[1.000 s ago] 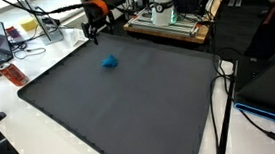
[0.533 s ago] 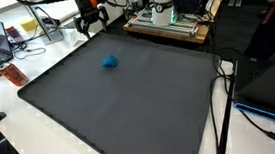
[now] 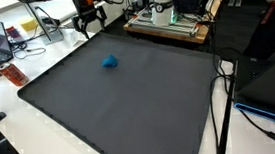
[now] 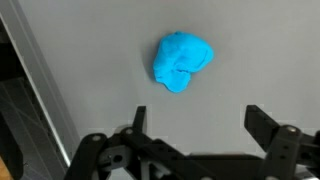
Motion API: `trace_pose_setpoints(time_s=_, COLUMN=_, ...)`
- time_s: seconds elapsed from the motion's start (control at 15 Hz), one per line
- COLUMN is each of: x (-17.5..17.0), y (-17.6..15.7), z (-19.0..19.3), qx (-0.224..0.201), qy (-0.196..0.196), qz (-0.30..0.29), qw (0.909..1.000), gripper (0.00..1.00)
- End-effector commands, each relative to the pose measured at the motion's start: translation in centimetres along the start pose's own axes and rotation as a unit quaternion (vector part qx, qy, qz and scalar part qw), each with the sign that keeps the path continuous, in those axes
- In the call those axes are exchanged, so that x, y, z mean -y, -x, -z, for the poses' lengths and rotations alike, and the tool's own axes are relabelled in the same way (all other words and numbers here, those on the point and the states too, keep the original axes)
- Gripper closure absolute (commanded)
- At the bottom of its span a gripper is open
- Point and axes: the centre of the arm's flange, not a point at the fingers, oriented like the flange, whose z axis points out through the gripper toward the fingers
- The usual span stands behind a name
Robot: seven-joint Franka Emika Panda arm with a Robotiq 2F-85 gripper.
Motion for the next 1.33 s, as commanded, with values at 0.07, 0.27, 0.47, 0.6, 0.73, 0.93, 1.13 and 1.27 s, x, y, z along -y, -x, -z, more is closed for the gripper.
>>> trace_pose_setpoints(time_s=0.07, x=3.2, y=-1.7, z=2.4, qx=0.043, qy=0.015, qz=0.010, qw=0.9989, gripper=0.00)
trace_pose_setpoints(time_s=0.27, x=3.4, y=-2.8, z=1.6, qx=0.062, qy=0.013, qz=0.012, qw=0.9979, gripper=0.00)
trace_pose_setpoints(time_s=0.47, x=3.7, y=-3.8, z=0.7, qx=0.073, qy=0.014, qz=0.016, qw=0.9971, gripper=0.00)
trace_pose_setpoints(time_s=0.6, x=3.9, y=-4.3, z=-0.1, qx=0.082, qy=0.016, qz=0.019, qw=0.9963, gripper=0.00)
trace_pose_setpoints(time_s=0.73, x=4.0, y=-4.8, z=-0.9, qx=0.093, qy=0.018, qz=0.022, qw=0.9953, gripper=0.00)
trace_pose_setpoints(time_s=0.93, x=3.9, y=-5.8, z=-2.1, qx=0.110, qy=0.021, qz=0.023, qw=0.9935, gripper=0.00)
trace_pose_setpoints(time_s=1.13, x=3.9, y=-6.9, z=-3.1, qx=0.125, qy=0.023, qz=0.021, qw=0.9916, gripper=0.00)
trace_pose_setpoints(time_s=1.27, x=3.8, y=-7.8, z=-3.7, qx=0.135, qy=0.022, qz=0.019, qw=0.9904, gripper=0.00)
